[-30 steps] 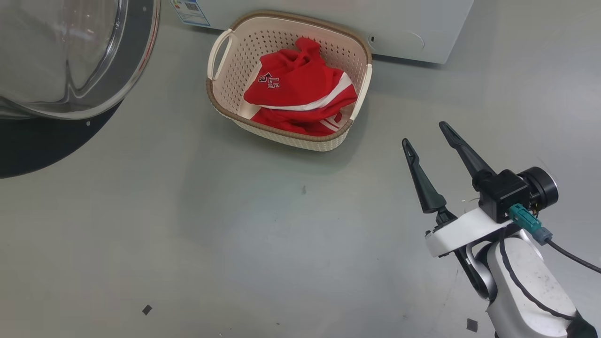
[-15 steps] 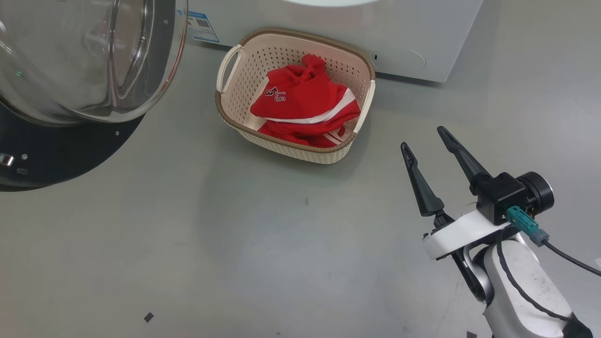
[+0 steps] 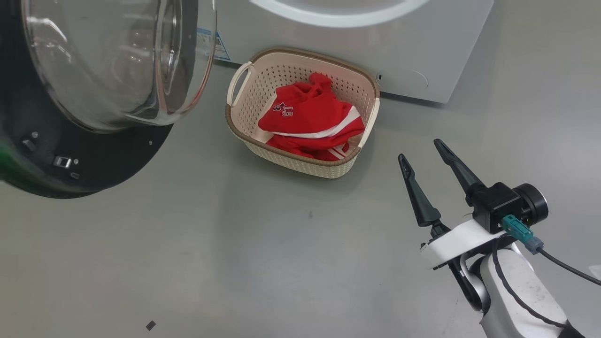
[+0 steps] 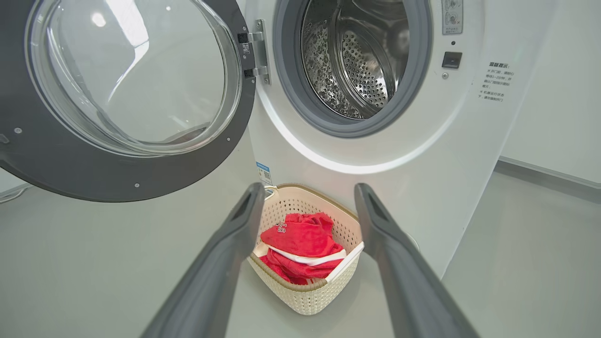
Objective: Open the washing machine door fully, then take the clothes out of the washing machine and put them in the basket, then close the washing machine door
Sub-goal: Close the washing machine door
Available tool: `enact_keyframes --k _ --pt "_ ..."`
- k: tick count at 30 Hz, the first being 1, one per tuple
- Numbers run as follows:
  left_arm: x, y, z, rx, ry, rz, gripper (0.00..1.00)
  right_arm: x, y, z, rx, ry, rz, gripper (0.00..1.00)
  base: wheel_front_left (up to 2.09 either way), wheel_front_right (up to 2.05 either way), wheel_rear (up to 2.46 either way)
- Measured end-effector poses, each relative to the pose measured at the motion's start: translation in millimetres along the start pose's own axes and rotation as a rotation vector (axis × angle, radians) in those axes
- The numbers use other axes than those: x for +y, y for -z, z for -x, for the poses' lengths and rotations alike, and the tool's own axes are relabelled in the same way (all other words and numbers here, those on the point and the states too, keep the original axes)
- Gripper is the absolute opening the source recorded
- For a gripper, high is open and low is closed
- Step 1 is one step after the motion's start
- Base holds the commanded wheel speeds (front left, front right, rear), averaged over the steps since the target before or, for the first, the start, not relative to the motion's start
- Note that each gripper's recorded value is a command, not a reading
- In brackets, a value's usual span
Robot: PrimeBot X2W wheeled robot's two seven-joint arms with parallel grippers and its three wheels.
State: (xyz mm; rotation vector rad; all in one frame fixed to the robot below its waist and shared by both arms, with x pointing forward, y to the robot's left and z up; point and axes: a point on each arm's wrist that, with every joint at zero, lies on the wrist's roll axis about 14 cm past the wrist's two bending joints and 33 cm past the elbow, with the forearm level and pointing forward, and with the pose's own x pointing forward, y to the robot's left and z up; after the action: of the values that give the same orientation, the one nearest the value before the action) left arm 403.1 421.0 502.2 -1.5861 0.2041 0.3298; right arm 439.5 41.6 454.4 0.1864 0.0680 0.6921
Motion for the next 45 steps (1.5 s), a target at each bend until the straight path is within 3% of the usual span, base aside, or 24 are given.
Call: enact_keyframes --k 7,25,37,42,45 --pt "0.3 32.7 3.6 0.146 0.056 0.025 0.0 9.3 -8.0 -0.1 -0.018 -0.018 0.006 1.0 0.0 0.0 0.0" --pt "3.5 83.6 10.7 0.329 0.13 0.028 0.0 17.9 -12.9 4.0 -0.027 -0.025 0.003 1.0 0.0 0.0 0.0" --pt "6.2 73.5 17.3 0.279 0.124 -0.053 0.0 14.7 -12.1 3.7 -0.029 -0.012 0.0 1.0 0.0 0.0 0.0" --pt "12.0 51.3 24.6 0.168 0.07 -0.149 0.0 15.9 -12.8 4.0 -0.032 -0.013 -0.001 1.0 0.0 0.0 0.0" --pt "15.7 31.7 33.5 0.083 0.013 -0.257 0.0 15.6 -14.0 3.7 -0.035 -0.011 -0.001 1.0 0.0 0.0 0.0"
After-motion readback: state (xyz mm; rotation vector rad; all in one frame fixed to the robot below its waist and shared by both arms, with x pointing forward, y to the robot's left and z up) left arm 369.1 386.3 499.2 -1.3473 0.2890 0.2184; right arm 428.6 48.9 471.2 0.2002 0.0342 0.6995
